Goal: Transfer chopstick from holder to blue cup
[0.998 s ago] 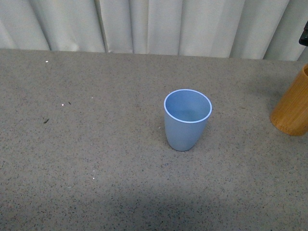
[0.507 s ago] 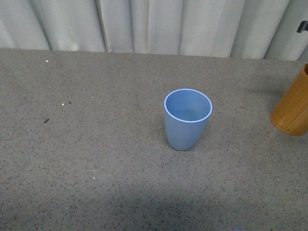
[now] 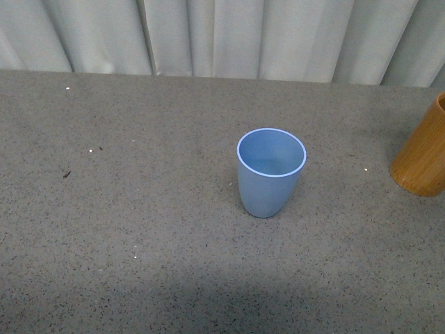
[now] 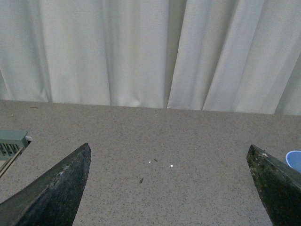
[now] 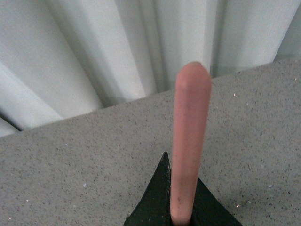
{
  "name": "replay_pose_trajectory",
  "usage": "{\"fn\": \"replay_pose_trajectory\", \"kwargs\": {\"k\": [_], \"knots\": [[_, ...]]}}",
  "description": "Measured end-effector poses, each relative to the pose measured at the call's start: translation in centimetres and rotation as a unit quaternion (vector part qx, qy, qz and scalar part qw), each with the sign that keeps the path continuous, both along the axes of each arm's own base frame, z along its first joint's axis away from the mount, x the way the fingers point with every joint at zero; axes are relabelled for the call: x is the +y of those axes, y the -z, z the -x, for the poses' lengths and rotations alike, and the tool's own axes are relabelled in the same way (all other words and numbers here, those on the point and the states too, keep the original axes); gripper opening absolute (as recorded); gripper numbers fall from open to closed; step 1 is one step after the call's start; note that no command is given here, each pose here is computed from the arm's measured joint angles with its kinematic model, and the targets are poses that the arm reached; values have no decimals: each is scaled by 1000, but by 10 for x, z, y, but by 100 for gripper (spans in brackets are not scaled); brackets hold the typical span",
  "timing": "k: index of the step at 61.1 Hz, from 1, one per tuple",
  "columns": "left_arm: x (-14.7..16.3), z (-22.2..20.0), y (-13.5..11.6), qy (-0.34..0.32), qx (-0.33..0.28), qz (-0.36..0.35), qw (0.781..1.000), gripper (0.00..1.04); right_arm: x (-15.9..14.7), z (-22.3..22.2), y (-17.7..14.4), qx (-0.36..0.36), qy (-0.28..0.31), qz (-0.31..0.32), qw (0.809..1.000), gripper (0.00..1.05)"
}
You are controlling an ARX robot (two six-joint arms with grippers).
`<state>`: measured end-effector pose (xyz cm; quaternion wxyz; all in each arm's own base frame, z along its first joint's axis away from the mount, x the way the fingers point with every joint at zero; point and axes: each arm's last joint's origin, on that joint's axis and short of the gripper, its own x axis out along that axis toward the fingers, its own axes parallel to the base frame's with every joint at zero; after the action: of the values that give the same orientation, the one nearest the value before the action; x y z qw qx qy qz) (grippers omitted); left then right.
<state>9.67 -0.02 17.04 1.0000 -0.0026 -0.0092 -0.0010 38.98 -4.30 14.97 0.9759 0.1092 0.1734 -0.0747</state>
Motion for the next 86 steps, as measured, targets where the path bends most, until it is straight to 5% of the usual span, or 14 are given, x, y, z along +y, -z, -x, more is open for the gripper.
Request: {"fn": "replay_pose_trajectory", "kwargs": {"k": [22, 34, 57, 86], "knots": [[0, 0, 0, 0, 0, 0, 1000, 98, 8, 20, -128, -171, -8, 26, 985, 1], [0, 0, 0, 0, 0, 0, 1000, 98, 59, 42, -170, -246, -69, 15, 967, 1], [0, 0, 0, 0, 0, 0, 1000, 98, 166, 51, -93, -175, -178, -62, 966, 1], [0, 0, 0, 0, 0, 0, 1000, 98, 183, 58, -29, -103, -176, -88, 975, 1]]}}
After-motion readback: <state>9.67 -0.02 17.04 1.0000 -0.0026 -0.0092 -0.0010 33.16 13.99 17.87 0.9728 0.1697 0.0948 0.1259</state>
